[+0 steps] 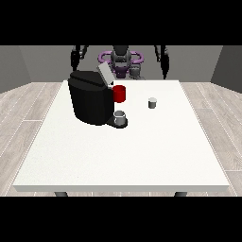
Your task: Insert the coffee pod into the coffee machine and close the lid
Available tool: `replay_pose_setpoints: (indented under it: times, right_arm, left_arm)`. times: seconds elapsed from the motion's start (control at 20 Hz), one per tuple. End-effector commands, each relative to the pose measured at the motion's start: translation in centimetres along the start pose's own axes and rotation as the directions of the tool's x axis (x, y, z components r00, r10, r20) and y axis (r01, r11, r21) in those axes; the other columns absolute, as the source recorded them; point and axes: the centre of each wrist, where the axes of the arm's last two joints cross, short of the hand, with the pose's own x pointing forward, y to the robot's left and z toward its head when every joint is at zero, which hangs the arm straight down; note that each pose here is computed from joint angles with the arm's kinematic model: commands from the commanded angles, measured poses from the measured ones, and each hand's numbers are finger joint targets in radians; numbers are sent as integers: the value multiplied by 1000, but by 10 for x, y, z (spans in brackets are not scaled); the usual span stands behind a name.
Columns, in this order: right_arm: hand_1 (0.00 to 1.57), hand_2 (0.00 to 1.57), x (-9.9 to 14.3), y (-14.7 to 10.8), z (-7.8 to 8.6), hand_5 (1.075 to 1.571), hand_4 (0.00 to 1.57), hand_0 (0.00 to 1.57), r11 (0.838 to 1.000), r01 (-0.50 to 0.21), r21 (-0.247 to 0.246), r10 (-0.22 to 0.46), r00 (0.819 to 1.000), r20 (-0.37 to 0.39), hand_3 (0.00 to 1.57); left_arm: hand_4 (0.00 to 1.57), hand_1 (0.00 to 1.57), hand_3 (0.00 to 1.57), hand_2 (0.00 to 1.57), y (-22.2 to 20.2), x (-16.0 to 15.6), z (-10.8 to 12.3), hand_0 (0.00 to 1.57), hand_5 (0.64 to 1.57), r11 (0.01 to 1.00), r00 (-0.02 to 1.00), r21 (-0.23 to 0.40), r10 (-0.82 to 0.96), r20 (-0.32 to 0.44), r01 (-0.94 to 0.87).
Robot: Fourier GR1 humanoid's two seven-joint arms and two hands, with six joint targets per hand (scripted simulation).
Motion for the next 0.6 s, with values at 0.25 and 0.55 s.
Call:
replay_pose_setpoints:
  times: [0.25,0.55]
  right_arm:
    - [0,0,-19,-4,11,1571,128,0,1000,28,6,-27,990,-140,0]
    - [0,0,-20,-3,6,1571,145,0,979,92,-182,-90,996,21,0]
  left_arm:
    - [282,0,0,0,-11,14,-9,0,1571,994,981,-79,89,172,-76]
    - [320,0,0,0,-2,23,-23,0,1571,992,979,-78,-84,185,100]
